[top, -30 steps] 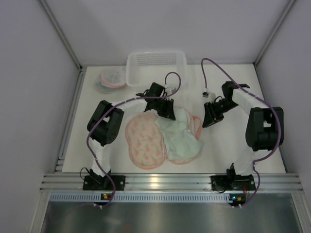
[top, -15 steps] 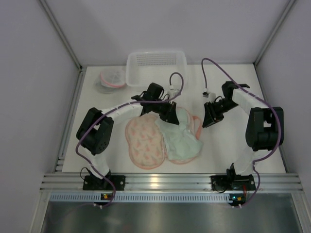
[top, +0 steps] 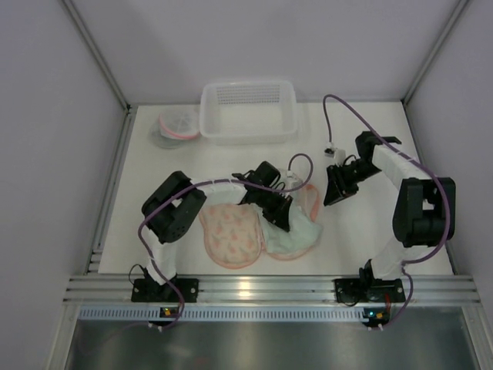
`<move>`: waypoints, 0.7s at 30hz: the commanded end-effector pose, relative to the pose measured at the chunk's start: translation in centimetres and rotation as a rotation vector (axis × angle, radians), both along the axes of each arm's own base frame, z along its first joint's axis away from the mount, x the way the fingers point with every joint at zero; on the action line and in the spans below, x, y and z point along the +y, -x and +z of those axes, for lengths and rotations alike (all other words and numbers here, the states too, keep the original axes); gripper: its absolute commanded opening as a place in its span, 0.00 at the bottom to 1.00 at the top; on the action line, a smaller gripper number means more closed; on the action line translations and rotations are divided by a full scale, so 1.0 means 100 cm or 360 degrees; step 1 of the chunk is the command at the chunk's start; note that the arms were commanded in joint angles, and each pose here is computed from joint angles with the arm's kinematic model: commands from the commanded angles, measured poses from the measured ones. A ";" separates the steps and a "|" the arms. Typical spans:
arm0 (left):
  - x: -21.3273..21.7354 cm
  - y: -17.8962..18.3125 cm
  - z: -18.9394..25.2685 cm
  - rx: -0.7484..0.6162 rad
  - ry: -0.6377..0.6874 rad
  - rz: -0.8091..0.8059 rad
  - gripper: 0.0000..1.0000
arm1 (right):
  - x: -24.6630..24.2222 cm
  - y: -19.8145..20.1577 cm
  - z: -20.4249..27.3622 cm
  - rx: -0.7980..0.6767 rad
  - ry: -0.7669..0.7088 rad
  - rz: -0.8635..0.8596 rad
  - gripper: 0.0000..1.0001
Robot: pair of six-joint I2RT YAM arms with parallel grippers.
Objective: Place the bra in the laundry bag and zip it closed
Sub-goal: Adjust the bra in the laundry bag.
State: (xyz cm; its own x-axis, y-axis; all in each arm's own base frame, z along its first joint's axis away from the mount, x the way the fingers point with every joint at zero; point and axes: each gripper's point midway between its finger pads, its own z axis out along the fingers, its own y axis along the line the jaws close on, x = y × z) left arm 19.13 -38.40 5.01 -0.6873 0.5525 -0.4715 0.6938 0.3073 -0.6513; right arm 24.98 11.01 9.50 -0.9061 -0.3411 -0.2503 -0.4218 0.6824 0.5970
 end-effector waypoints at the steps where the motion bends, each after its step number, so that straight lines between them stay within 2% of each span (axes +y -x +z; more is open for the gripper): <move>1: 0.003 -0.024 -0.039 0.0037 -0.0201 0.0251 0.14 | -0.003 0.005 0.012 -0.0054 -0.0007 -0.0026 0.33; 6: 0.020 -0.017 -0.070 0.0124 -0.0388 0.0396 0.13 | -0.004 0.020 0.008 -0.0021 -0.0006 -0.0021 0.37; 9: 0.021 -0.020 -0.058 0.0045 -0.0356 0.0388 0.15 | -0.003 0.021 0.007 -0.0033 -0.0013 -0.0008 0.42; 12: 0.014 -0.022 -0.032 -0.0027 -0.0243 0.0330 0.20 | -0.002 0.021 -0.001 0.0024 -0.0015 0.0010 0.43; 16: -0.003 -0.017 0.032 -0.0091 0.0055 0.0221 0.22 | -0.002 0.012 -0.002 0.0000 -0.0021 0.0024 0.43; 21: -0.019 -0.003 0.068 -0.0097 0.0194 0.0141 0.21 | -0.001 0.011 -0.004 0.0020 -0.0035 0.0034 0.43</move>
State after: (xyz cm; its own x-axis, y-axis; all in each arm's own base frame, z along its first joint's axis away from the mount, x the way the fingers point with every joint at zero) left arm 19.87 -38.42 7.41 -0.7580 0.4533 -0.4691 0.6441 0.4065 -0.6479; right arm 22.64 10.81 8.28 -0.9164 -0.3504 -0.1934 -0.3910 0.6805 0.6197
